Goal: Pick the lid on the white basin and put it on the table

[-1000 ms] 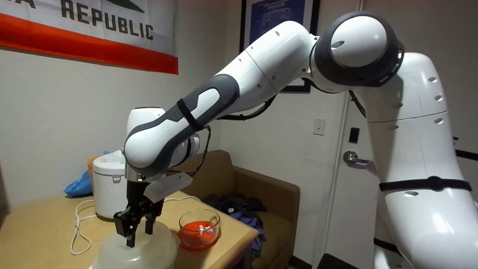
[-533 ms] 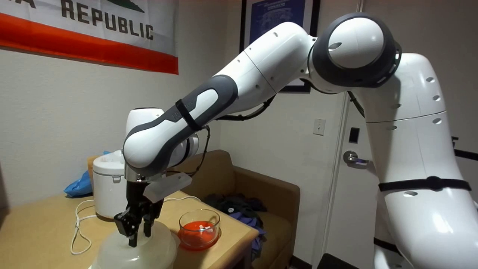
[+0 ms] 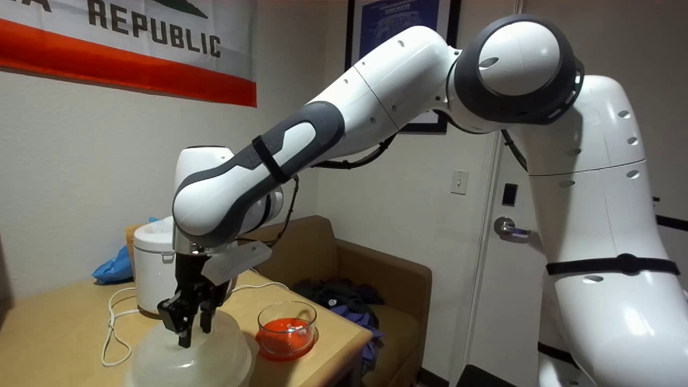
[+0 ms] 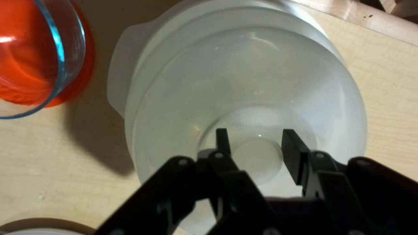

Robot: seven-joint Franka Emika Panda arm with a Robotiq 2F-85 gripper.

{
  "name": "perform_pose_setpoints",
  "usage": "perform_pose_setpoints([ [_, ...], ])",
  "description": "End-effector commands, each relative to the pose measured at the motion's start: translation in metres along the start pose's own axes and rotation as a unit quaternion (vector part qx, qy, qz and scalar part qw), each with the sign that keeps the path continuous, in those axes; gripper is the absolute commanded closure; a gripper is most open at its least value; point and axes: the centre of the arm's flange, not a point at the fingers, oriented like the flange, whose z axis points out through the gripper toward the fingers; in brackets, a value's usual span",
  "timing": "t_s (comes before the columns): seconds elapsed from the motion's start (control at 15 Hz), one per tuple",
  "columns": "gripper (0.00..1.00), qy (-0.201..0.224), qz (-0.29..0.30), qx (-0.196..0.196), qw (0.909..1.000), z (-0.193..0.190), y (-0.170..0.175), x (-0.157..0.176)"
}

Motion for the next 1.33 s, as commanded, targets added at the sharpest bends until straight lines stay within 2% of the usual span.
perform_pose_setpoints([
  [0.0, 0.81, 0.008, -0.016, -0.014, 0.9997, -0.034, -0.007, -0.005],
  [0.27, 0.81, 0.013, -0.037, -0.01, 0.9992, -0.049, -0.024, -0.008],
  [0.6, 0.81, 0.016, -0.095, -0.021, 0.9952, -0.063, -0.07, 0.004],
  [1.0, 0.81, 0.009, -0.185, -0.065, 0.9806, -0.078, -0.131, 0.026],
  [1.27, 0.81, -0.014, -0.251, -0.08, 0.9647, -0.071, -0.165, 0.04],
])
